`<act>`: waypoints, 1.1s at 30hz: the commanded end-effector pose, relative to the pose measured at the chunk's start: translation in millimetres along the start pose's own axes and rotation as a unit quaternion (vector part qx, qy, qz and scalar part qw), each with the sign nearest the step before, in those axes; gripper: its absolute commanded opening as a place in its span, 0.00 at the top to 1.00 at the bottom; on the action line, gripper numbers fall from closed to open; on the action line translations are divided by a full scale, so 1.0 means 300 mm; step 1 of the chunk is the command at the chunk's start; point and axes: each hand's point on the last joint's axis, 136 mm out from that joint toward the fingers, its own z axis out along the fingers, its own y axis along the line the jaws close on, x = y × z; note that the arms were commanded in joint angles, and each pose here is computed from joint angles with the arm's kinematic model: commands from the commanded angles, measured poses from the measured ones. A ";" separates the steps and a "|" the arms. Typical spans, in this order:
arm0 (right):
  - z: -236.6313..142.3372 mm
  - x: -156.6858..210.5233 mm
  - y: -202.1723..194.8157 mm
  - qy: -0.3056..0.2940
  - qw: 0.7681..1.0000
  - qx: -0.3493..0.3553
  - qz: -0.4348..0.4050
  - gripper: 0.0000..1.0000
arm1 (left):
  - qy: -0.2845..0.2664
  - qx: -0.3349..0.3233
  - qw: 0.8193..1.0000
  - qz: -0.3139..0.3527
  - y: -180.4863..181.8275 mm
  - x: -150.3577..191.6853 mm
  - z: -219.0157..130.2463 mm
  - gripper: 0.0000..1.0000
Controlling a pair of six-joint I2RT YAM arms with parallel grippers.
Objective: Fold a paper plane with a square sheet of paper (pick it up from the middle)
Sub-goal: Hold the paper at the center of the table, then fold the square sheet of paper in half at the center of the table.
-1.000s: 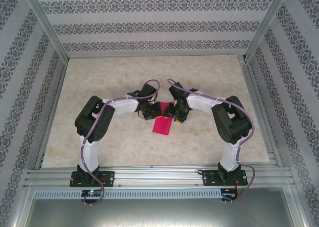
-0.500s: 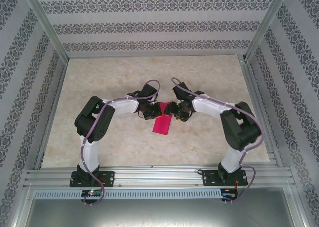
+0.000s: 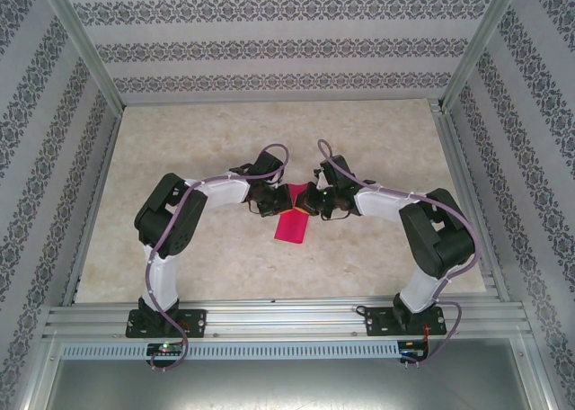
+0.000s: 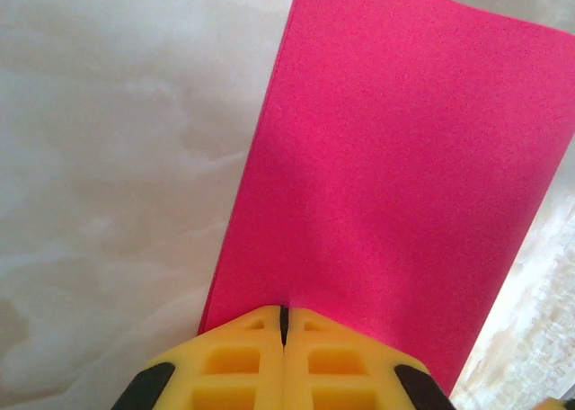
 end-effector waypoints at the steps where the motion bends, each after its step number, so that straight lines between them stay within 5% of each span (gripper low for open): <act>1: 0.007 0.012 -0.020 0.005 1.000 -0.004 -0.003 0.99 | 0.027 -0.048 0.998 0.000 0.088 0.060 0.049 1.00; 22: 0.043 0.101 -0.307 0.001 0.998 0.070 0.002 0.95 | 0.034 -0.054 0.998 -0.005 0.108 0.072 0.065 1.00; 33: -0.054 0.059 -0.022 -0.016 0.997 -0.055 -0.048 0.92 | 0.035 -0.052 0.998 -0.004 0.106 0.072 0.065 1.00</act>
